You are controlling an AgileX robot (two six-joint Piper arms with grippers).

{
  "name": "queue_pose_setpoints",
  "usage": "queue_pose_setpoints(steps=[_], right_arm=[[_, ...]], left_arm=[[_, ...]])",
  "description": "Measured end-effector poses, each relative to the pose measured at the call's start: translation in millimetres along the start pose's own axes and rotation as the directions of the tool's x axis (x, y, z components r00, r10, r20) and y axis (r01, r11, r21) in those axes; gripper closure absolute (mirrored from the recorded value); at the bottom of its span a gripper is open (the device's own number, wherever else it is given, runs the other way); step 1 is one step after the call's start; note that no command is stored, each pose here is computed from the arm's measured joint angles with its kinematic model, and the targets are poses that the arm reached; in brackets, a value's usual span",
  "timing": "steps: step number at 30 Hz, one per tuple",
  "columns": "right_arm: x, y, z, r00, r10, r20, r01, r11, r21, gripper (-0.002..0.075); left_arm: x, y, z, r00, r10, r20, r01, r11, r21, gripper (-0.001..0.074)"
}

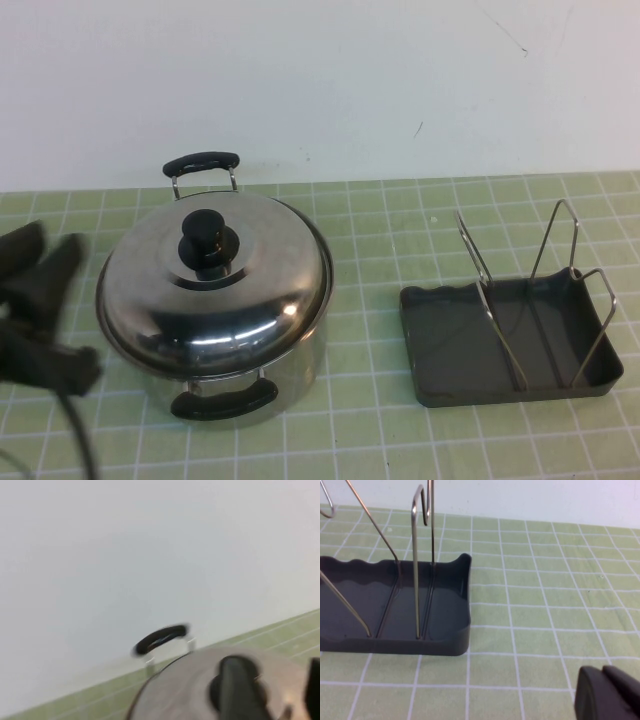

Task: Put pot lid on rack
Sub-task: Open the pot

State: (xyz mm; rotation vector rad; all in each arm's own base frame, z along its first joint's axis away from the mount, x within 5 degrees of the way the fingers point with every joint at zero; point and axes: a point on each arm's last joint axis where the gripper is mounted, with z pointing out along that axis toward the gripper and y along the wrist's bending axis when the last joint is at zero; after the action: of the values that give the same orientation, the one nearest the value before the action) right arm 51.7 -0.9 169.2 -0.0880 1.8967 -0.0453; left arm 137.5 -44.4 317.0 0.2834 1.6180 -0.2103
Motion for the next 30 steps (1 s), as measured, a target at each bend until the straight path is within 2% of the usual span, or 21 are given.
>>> queue_pose_setpoints(steps=[4,6,10,17,24,27,30], right_arm=[[0,0,0,1.0,0.0,0.0,0.0,1.0,0.0,0.0727],[0,0,0,1.0,0.0,0.0,0.0,1.0,0.0,0.0727],[0,0,0,1.0,0.0,0.0,0.0,1.0,0.0,0.0727],[0,0,0,1.0,0.0,0.0,0.0,1.0,0.0,0.0727],[0,0,0,1.0,0.0,0.0,0.0,1.0,0.0,0.0727],[0,0,0,1.0,0.0,0.0,0.0,1.0,0.0,0.0727],[0,0,0,1.0,0.0,0.0,0.0,1.0,0.0,0.0727]], left_arm=[[8,-20,32,0.998,0.02,0.054,-0.025,0.995,0.101,0.0281],[17,-26,51,0.998,0.021,0.054,-0.027,0.993,0.119,0.0193],[36,-30,82,0.998,-0.018,0.058,0.012,0.995,0.103,0.0125],[66,-33,116,0.997,-0.049,0.053,0.045,0.997,0.07,0.0111],[80,-35,144,0.998,-0.058,0.032,0.056,0.997,0.049,0.0124],[84,-34,152,0.997,-0.079,0.02,0.079,0.997,0.024,0.0185],[89,-34,155,0.994,-0.112,0.007,0.112,0.994,0.011,0.0318]])
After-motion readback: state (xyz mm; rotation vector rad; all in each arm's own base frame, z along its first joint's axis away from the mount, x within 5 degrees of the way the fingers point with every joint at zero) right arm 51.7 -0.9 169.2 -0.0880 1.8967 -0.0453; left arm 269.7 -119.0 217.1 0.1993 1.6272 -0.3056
